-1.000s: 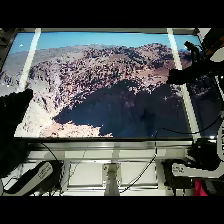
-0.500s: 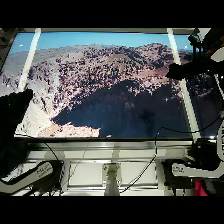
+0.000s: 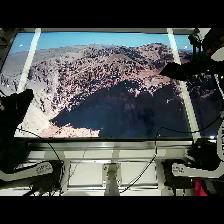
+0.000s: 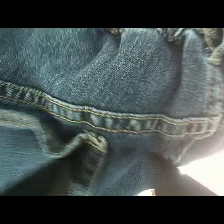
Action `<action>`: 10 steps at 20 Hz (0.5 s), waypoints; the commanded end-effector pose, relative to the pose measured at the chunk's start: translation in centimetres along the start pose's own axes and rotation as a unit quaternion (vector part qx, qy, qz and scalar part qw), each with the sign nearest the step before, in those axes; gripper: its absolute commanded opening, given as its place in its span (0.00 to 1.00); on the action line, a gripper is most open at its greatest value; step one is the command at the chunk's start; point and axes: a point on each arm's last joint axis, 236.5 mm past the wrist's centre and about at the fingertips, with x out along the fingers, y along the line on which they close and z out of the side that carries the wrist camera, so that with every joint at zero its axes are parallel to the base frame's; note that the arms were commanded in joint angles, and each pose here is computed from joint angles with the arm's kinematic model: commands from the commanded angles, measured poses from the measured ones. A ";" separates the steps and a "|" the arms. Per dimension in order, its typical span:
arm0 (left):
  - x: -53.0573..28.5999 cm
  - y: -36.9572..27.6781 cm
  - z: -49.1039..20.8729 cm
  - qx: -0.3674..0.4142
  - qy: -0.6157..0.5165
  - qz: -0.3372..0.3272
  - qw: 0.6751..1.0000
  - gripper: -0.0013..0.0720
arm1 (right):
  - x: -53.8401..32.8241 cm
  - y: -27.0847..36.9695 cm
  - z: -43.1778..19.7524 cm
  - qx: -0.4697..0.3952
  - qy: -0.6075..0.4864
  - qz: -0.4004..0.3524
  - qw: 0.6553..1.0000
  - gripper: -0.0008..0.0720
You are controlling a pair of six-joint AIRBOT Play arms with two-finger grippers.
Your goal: Fold the clothes and pants, and hang the long-sleeved shirts on hangers.
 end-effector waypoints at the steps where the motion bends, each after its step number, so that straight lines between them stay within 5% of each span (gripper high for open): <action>1: 1.1 -0.8 -1.3 0.004 0.035 -0.008 0.999 0.04 | 0.0 0.1 -0.1 0.000 0.002 0.002 1.000 0.94; 4: 0.3 -0.3 -1.1 -0.003 0.026 -0.003 1.000 0.04 | 0.0 0.2 -0.2 0.000 0.004 0.003 1.000 0.87; 5: -0.5 0.2 -0.6 -0.021 0.011 0.000 1.000 0.04 | 0.0 0.3 -0.2 0.000 0.005 0.006 1.000 0.55; 6: -1.8 0.9 0.3 -0.047 -0.010 0.003 0.999 0.04 | 0.0 0.5 -0.2 0.001 0.004 0.009 1.000 0.13; 10: -13.1 3.2 7.5 -0.156 -0.201 -0.057 0.965 0.04 | 0.0 1.9 -0.9 0.009 0.020 0.039 0.999 0.10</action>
